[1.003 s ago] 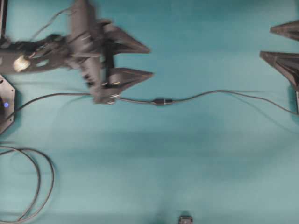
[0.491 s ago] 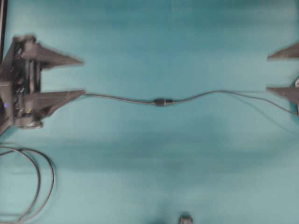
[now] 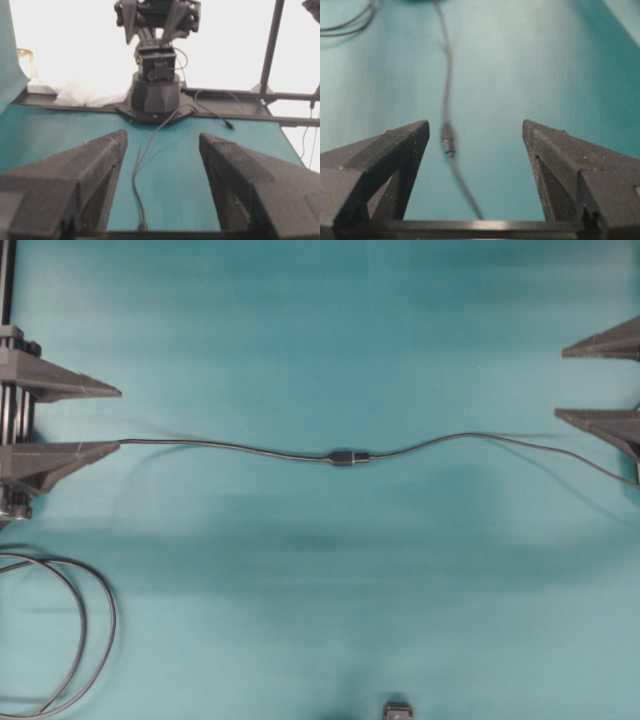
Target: Insert the USB using both arms.
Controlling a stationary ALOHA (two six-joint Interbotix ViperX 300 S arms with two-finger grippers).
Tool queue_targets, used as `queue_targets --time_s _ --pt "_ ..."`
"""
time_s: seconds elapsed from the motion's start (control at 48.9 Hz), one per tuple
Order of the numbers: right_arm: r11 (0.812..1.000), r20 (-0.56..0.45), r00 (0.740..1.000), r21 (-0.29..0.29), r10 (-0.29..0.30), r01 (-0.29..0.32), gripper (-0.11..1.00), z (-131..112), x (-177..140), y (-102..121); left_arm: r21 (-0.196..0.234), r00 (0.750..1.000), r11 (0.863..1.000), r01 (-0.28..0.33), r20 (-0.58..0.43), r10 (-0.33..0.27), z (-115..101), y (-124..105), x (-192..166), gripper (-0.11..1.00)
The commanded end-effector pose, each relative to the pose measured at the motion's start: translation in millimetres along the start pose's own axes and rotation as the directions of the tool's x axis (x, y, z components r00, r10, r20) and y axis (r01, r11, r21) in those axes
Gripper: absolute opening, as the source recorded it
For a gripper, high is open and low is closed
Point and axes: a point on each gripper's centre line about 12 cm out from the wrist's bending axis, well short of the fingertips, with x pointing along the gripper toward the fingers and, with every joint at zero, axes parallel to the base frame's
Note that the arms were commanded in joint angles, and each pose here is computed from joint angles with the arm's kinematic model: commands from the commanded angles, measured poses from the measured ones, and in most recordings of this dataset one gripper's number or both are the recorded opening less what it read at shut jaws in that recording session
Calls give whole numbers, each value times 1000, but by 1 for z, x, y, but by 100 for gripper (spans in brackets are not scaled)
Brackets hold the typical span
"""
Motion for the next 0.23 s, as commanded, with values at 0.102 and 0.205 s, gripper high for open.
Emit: queue_targets --time_s 0.102,0.205 --pt "999 13 999 4 32 -32 79 1 2 1 11 1000 1000 -8 0 8 -2 1 0 70" --pt "999 5 999 0 39 -39 79 -4 3 2 -7 1000 1000 -6 -14 6 -6 1 0 70"
